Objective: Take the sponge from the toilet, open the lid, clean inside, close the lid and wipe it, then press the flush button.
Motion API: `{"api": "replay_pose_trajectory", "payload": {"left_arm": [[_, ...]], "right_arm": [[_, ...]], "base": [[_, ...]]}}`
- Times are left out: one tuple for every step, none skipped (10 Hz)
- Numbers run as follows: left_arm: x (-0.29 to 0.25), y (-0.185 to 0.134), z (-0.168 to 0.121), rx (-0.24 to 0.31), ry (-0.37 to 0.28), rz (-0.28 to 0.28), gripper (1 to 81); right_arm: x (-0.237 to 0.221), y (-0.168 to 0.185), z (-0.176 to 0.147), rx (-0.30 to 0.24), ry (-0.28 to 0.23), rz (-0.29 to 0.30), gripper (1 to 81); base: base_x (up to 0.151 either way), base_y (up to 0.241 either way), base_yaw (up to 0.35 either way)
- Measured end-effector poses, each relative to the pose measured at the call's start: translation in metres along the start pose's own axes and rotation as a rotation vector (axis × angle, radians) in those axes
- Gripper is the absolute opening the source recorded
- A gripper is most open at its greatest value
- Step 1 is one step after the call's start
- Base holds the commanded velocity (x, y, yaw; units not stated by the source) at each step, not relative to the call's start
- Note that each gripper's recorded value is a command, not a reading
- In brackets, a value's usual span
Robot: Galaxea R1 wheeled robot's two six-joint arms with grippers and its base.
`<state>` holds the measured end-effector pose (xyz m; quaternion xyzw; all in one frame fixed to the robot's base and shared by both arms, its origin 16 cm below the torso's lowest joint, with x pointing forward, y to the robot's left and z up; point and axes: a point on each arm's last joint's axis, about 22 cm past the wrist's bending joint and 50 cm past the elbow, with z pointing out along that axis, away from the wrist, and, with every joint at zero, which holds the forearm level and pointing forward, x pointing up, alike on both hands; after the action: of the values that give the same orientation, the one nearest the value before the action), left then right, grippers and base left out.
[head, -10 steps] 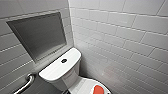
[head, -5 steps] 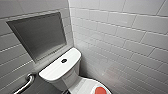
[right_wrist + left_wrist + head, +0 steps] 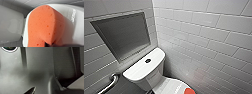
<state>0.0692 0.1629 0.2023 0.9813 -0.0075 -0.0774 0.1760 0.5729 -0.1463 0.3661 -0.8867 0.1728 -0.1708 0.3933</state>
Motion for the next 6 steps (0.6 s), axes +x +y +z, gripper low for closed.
{"api": "replay_pose_trajectory", "payload": {"left_arm": [[0.000, 0.002, 0.000, -0.002, 0.000, 0.000, 81.1], [0.001, 0.002, 0.000, -0.002, 0.003, 0.000, 81.1], [0.001, 0.002, 0.000, -0.002, 0.003, 0.000, 81.1], [0.001, 0.002, 0.000, -0.002, 0.005, 0.000, 81.1], [0.002, 0.002, 0.000, -0.002, 0.007, 0.000, 81.1], [0.006, 0.000, 0.000, -0.001, 0.010, 0.002, 81.1]], "right_arm": [[0.015, -0.008, -0.020, 0.021, 0.013, -0.008, 1.0], [0.019, -0.018, -0.035, 0.046, 0.015, -0.009, 1.0], [0.014, -0.031, -0.047, 0.076, 0.001, -0.009, 1.0], [0.009, -0.037, -0.057, 0.094, -0.006, -0.009, 1.0], [0.002, -0.031, -0.068, 0.087, -0.013, -0.007, 1.0], [-0.010, -0.017, -0.076, 0.066, -0.023, 0.002, 1.0]], "base": [[0.000, 0.000, 0.000], [0.000, 0.000, 0.000], [0.000, 0.000, 0.000], [0.000, 0.000, 0.000], [0.000, 0.000, 0.000], [0.000, 0.000, 0.000]]}}
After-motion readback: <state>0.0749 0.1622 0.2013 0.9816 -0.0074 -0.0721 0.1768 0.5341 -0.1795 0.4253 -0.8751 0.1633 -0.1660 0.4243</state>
